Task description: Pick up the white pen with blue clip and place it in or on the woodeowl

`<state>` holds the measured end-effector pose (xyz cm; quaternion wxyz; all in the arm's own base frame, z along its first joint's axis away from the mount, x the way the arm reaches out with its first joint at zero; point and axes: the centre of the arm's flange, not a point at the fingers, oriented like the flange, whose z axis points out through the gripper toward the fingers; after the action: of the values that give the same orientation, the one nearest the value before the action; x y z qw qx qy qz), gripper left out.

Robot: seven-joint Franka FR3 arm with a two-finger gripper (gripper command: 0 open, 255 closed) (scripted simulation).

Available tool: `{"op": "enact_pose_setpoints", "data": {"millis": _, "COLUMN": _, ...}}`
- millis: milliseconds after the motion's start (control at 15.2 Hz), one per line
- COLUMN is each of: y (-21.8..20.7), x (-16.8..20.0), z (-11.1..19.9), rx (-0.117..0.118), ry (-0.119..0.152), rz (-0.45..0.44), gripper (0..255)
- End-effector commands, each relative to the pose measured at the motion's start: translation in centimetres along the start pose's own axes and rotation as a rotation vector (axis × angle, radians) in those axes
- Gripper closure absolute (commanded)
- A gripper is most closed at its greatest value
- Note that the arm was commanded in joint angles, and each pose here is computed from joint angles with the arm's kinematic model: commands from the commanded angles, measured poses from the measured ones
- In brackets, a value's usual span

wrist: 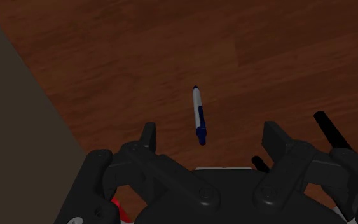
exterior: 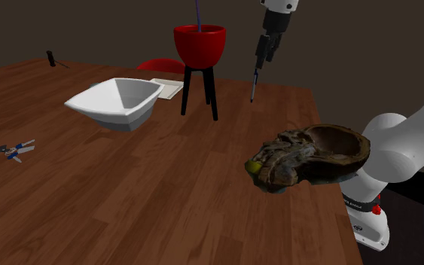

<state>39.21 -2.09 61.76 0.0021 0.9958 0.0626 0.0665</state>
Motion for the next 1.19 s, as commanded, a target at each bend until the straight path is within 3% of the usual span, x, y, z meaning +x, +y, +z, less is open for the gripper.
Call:
{"op": "enact_pose_setpoints", "data": {"millis": 0, "y": 0.1, "x": 1.6, "z": -0.9, "rx": -0.004, "ry": 0.045, "rz": -0.018, "gripper": 0}}
{"op": "enact_pose_setpoints", "data": {"millis": 528, "y": 0.1, "x": 1.8, "z": 3.1, "rx": -0.004, "ry": 0.045, "rz": -0.018, "gripper": 0}}
{"op": "enact_pose_setpoints", "data": {"millis": 990, "y": 0.1, "x": 1.8, "z": 3.1, "rx": -0.004, "ry": 0.044, "rz": -0.018, "gripper": 0}}
{"op": "enact_pose_setpoints", "data": {"millis": 1056, "y": 0.1, "x": 1.8, "z": 3.1, "rx": -0.004, "ry": 0.044, "rz": -0.018, "gripper": 255}}
{"op": "enact_pose_setpoints", "data": {"millis": 1122, "y": 0.1, "x": 1.8, "z": 3.1, "rx": -0.004, "ry": 0.044, "rz": -0.018, "gripper": 255}}
